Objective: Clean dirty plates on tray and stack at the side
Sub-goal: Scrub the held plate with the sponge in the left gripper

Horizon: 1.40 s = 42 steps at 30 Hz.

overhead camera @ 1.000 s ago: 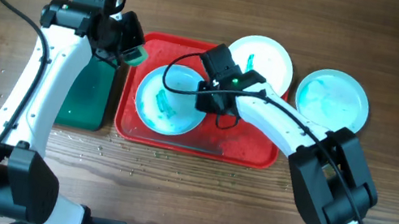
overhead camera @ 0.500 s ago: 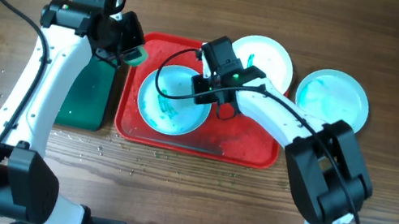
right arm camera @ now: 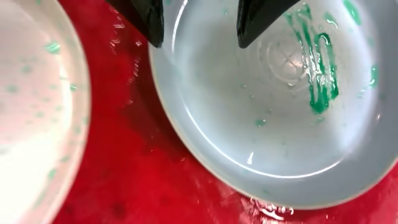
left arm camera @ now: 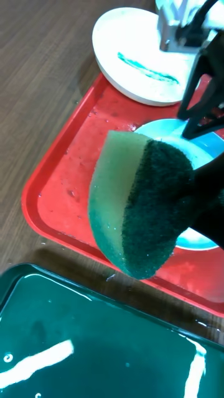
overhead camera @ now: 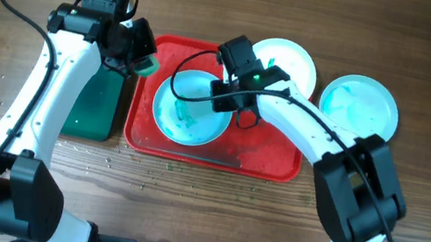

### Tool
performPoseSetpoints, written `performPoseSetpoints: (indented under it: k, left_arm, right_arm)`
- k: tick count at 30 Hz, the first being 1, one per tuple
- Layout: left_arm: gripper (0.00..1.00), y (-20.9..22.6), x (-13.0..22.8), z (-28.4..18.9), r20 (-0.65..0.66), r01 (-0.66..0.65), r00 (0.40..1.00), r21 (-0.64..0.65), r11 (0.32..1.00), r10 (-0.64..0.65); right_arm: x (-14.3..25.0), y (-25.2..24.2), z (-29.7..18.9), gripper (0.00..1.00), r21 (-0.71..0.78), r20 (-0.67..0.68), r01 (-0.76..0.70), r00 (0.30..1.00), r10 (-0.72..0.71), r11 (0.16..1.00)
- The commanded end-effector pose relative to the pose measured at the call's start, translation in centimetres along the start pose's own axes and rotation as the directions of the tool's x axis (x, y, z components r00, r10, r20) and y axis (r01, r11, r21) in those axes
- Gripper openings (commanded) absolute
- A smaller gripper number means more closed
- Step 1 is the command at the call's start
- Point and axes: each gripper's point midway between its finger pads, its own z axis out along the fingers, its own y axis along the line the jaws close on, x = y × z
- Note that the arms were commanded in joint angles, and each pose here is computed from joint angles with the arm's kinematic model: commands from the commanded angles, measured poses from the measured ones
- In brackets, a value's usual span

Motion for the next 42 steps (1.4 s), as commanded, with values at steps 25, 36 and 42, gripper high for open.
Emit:
performPoseSetpoints:
  k: [25, 36, 42]
  left_arm:
    - [0.04, 1.8, 4.2, 5.3, -0.023, -0.067, 0.998, -0.111, 0.992, 0.065]
    - [0.04, 5.4, 9.1, 11.1, -0.097, -0.256, 0.965, -0.128, 0.958, 0.244]
    - [0.04, 4.7, 12.5, 14.3, -0.237, -0.255, 0.94, -0.016, 0.967, 0.244]
  right_arm:
    - [2.9, -1.1, 3.4, 0.04, 0.075, -0.114, -0.307, 0.943, 0.314, 0.949]
    - [3.2, 1.6, 3.9, 0.04, -0.175, -0.209, -0.187, 0.967, 0.149, 0.967]
    - [3.1, 1.6, 3.9, 0.04, -0.174, -0.208, -0.189, 0.966, 0.151, 0.967]
